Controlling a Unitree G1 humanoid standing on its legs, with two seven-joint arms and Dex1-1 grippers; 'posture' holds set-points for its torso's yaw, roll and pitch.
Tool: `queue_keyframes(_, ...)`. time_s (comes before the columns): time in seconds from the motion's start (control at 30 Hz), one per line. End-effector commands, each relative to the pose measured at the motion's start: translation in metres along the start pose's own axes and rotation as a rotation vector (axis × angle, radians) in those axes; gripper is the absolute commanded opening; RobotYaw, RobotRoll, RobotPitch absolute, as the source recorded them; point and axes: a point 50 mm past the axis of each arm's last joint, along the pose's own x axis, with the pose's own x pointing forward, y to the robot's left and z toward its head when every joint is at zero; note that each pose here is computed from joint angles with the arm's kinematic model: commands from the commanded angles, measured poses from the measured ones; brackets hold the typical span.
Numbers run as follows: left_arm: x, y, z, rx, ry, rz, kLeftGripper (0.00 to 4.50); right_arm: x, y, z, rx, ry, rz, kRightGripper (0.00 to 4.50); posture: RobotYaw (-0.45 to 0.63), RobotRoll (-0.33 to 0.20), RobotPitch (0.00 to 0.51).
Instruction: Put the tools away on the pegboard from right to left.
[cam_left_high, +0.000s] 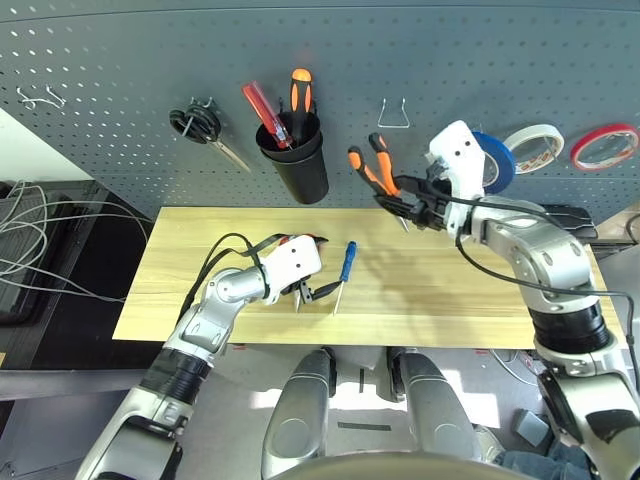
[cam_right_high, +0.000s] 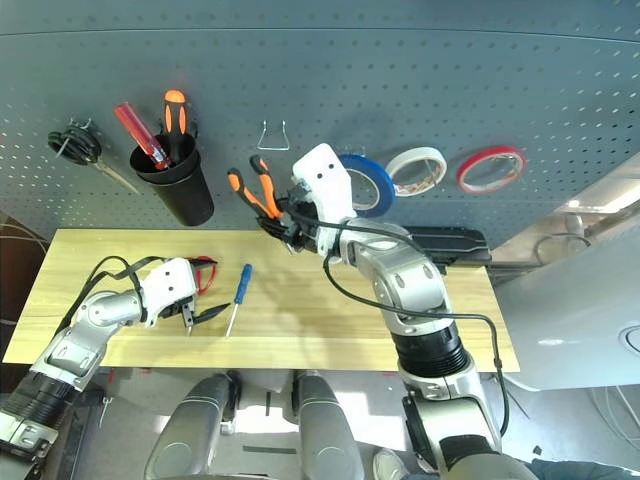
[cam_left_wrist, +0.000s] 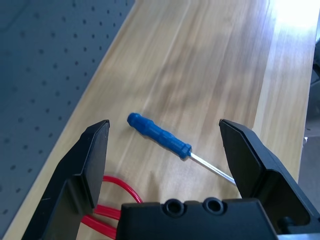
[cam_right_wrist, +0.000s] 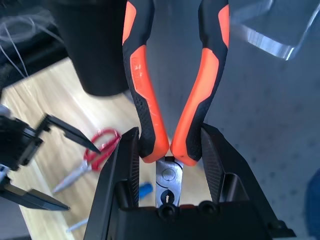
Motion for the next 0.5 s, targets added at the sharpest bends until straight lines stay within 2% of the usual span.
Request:
queue_keyframes(0.03,-0.001,-0.001,-0.003,-0.012,-0.016,0.0,4.5,-0.004,0.007,0.023,-0.05,-0.123,0.032,1.9,0.0,0.0,0.263)
queue_keyframes(0.13,0.002,0.004,0.008,-0.025,-0.111,0.031,4.5,-0.002,0.004,0.043,-0.079,-0.255,-0.02,1.9,-0.01,0.0,0.262)
queue_keyframes(0.27,0.003,0.013,0.033,-0.046,-0.303,0.109,4.5,0.005,-0.006,0.066,-0.126,-0.403,-0.103,1.9,0.0,0.0,0.258)
queue_keyframes(0.5,0.001,0.026,0.059,-0.019,-0.45,0.212,4.5,0.023,-0.011,0.093,-0.19,-0.561,-0.152,1.9,0.01,0.0,0.251)
